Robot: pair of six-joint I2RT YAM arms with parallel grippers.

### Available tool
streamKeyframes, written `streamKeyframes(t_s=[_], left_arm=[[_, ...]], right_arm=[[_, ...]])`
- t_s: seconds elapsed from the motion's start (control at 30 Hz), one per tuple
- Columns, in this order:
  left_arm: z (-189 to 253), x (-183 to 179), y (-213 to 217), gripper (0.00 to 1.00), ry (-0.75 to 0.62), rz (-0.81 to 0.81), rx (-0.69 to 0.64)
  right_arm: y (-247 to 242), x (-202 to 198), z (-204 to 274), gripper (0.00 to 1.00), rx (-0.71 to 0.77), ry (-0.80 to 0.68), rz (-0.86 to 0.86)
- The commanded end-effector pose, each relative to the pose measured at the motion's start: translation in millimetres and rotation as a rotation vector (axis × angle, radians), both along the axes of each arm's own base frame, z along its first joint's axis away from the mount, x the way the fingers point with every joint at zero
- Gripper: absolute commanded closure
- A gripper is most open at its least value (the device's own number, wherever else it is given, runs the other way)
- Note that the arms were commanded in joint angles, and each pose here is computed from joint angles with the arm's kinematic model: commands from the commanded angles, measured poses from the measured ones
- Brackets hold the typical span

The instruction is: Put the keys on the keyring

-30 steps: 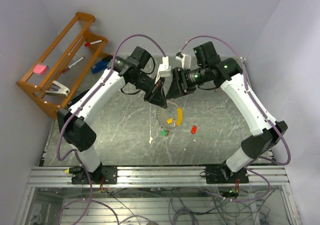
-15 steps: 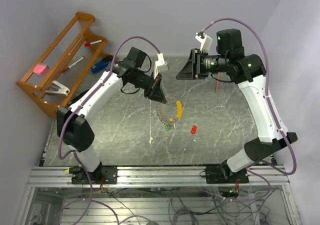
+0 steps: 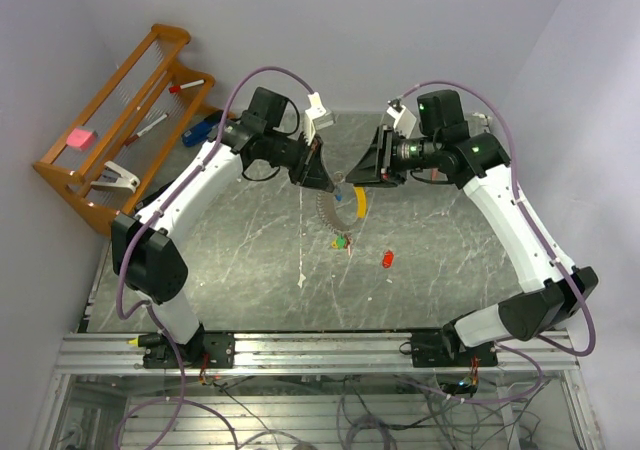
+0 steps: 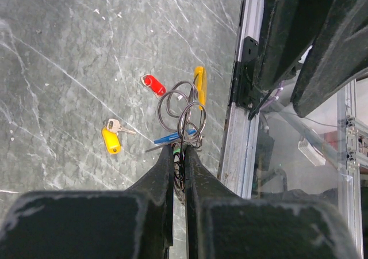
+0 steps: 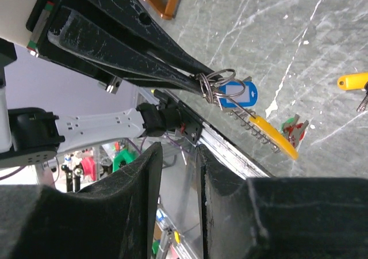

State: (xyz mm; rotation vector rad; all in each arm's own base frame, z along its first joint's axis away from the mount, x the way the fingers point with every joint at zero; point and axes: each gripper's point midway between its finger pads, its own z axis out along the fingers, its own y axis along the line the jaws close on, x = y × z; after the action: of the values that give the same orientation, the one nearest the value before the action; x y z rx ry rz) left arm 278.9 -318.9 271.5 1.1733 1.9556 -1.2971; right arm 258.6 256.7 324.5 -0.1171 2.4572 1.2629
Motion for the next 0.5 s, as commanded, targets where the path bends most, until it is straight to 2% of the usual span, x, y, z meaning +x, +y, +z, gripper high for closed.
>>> streamKeyframes(t_s=[0.0,0.47], left_arm=[[29.7,4.2,-2.8,0.93,-0.063,0.021,-0.055],[39.2,5.7,-6.5,0.93,-0.046,0.029,-0.078]], right_arm=[[3.8,10.5,6.0,0.71,0.012,-0.042,-0.043],[1.6,30.9,-10.6,0.74,-0.072,-0.059,-0.125]])
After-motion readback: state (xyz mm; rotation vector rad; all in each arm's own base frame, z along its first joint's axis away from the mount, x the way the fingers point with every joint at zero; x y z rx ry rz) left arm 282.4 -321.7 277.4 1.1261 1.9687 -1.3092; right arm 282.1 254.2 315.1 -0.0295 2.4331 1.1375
